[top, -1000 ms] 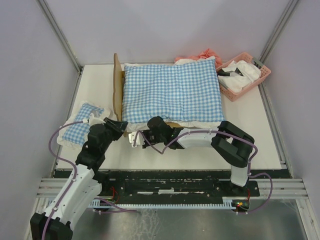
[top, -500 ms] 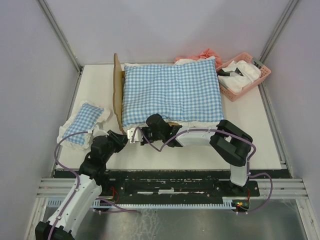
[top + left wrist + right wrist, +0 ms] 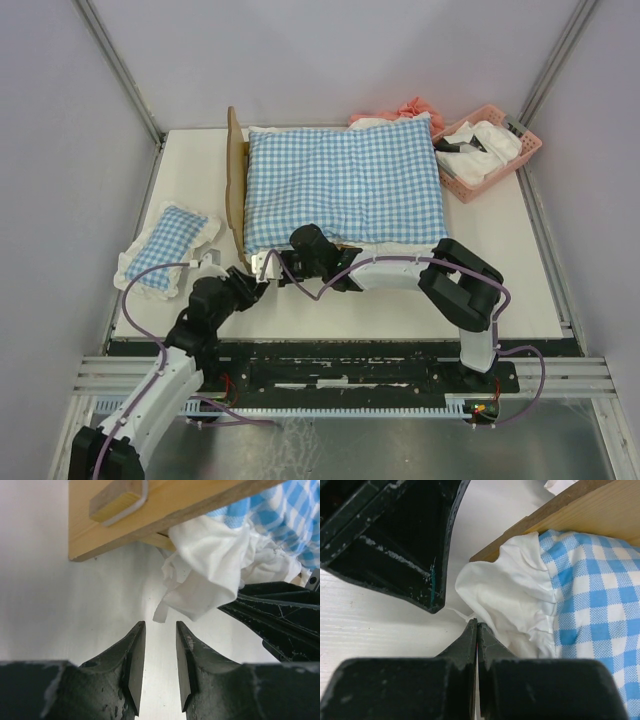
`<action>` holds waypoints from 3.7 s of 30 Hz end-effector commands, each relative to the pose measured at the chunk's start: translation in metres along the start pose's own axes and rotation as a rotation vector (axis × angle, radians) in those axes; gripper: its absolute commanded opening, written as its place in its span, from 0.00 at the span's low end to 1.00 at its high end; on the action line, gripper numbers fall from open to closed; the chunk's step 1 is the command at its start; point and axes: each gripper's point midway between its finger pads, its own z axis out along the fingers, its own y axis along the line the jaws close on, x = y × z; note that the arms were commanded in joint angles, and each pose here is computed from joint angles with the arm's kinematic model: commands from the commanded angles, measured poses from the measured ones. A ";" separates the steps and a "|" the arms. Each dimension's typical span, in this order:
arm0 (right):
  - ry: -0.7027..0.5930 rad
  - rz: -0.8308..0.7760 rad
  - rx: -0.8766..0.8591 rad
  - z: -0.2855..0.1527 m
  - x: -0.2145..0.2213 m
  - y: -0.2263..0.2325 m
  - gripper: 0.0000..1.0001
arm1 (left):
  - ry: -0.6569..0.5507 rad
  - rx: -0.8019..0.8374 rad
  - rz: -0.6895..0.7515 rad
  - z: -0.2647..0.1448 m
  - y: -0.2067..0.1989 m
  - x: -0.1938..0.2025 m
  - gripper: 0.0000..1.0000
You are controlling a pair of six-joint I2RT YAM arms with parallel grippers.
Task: Set up the pet bed
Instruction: Tie the ropes to the bed frame.
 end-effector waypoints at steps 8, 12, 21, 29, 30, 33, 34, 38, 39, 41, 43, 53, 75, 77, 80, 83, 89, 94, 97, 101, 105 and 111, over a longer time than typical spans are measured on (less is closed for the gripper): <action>-0.051 0.006 0.043 0.002 -0.019 -0.018 0.02 | -0.053 0.083 0.153 0.016 -0.026 -0.009 0.41; -0.051 0.005 0.041 0.000 -0.019 -0.017 0.02 | -0.021 0.053 0.165 0.024 -0.025 -0.004 0.41; -0.056 0.002 0.039 -0.002 -0.018 -0.017 0.02 | -0.045 -0.006 0.180 0.029 -0.018 -0.010 0.41; -0.063 0.001 0.038 -0.003 -0.019 -0.018 0.02 | -0.086 -0.013 0.195 0.027 -0.018 -0.019 0.37; -0.065 0.003 0.039 -0.003 -0.019 -0.018 0.02 | -0.086 -0.012 0.194 0.028 -0.019 -0.019 0.30; -0.062 0.003 0.035 -0.002 -0.017 -0.017 0.02 | -0.060 -0.052 0.162 0.027 -0.010 -0.013 0.07; -0.061 0.005 0.030 -0.001 -0.015 -0.017 0.02 | -0.063 -0.068 0.137 0.026 -0.009 -0.014 0.03; -0.041 -0.006 0.017 0.000 -0.008 -0.016 0.02 | -0.060 -0.188 0.049 0.017 0.015 -0.009 0.03; -0.038 -0.007 0.017 0.000 -0.007 -0.017 0.02 | -0.064 -0.212 0.037 0.015 0.021 -0.008 0.03; -0.039 -0.010 0.019 -0.001 -0.008 -0.017 0.02 | -0.081 -0.258 0.015 0.012 0.031 -0.008 0.03; -0.035 -0.012 0.015 -0.001 -0.007 -0.017 0.02 | -0.090 -0.268 0.004 0.011 0.034 -0.008 0.03; -0.043 -0.052 -0.080 0.003 -0.006 0.000 0.02 | -0.046 -0.289 -0.079 0.011 0.043 0.008 0.03; -0.063 -0.056 -0.096 0.003 -0.011 0.001 0.02 | -0.259 0.033 0.195 0.010 -0.022 -0.044 0.33; -0.064 -0.056 -0.094 0.003 -0.013 0.000 0.02 | -0.274 0.048 0.212 0.012 -0.024 -0.046 0.33; -0.062 -0.055 -0.096 0.003 -0.013 -0.001 0.02 | -0.271 0.050 0.240 0.017 -0.029 -0.049 0.33; -0.058 -0.056 -0.096 0.003 -0.012 -0.001 0.02 | -0.264 0.036 0.261 0.021 -0.029 -0.050 0.33; -0.058 -0.059 -0.094 0.002 -0.014 -0.002 0.02 | -0.273 0.010 0.276 0.026 -0.024 -0.052 0.33; -0.055 -0.063 -0.093 0.002 -0.013 -0.002 0.02 | -0.281 0.037 0.290 0.029 -0.032 -0.055 0.34; -0.056 -0.063 -0.093 0.002 -0.013 -0.003 0.02 | -0.281 0.038 0.289 0.031 -0.033 -0.056 0.34; -0.059 -0.064 -0.092 0.002 -0.015 -0.004 0.02 | -0.265 0.033 0.291 0.035 -0.033 -0.054 0.32; -0.058 -0.061 -0.093 0.003 -0.014 -0.004 0.02 | -0.242 0.043 0.293 0.039 -0.036 -0.051 0.17; -0.036 -0.086 -0.115 0.007 -0.010 -0.002 0.02 | -0.215 0.043 0.277 0.038 -0.037 -0.047 0.03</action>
